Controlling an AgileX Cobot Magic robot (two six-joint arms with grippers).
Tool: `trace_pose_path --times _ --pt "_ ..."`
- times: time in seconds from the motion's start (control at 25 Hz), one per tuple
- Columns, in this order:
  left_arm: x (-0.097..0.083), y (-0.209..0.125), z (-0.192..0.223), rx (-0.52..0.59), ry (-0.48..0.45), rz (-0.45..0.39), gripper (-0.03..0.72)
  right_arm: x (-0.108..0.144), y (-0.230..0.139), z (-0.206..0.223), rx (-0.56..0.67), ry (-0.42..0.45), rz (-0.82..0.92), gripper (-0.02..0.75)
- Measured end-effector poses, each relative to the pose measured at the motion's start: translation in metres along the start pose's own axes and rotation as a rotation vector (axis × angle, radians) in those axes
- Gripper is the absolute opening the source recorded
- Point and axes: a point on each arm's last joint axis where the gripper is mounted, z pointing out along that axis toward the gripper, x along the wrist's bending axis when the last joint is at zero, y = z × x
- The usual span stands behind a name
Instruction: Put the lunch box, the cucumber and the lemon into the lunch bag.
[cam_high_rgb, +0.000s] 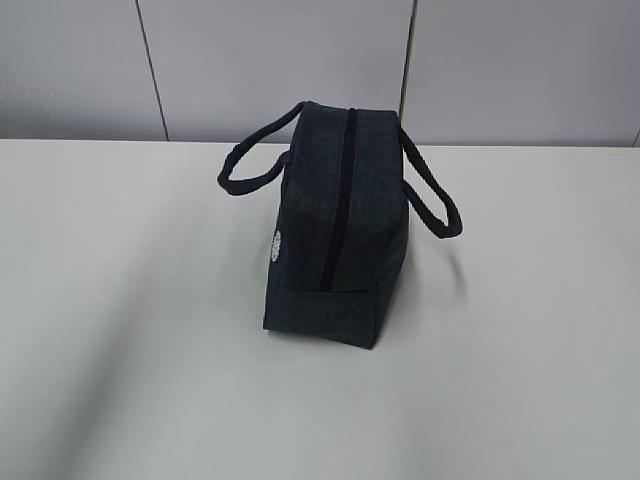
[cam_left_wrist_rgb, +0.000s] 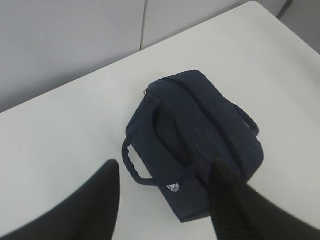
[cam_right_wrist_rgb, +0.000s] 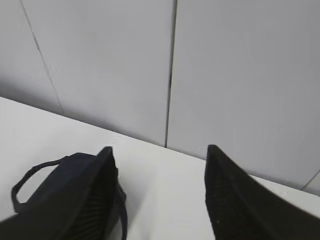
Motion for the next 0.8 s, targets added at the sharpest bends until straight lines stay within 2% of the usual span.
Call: trace_pose_path --times 0.24,0.32,0.52,0.8 --pt "-0.023 -0.005 -0.044 0.001 -0.024 0.030 0.337 0.021 -0.012 -0.023 0.016 0.155 0.031 0.424" --pt "-0.030 -0.009 -0.059 -0.017 -0.022 0.039 0.330 0.026 -0.021 -0.029 0.032 0.180 0.040 0.424" --pt "-0.050 -0.036 -0.105 -0.070 0.023 0.075 0.325 0.034 -0.043 -0.064 0.019 0.136 0.023 0.424" --pt "-0.074 -0.113 -0.160 -0.183 0.158 0.137 0.322 0.046 -0.093 -0.099 0.006 0.073 0.027 0.424"
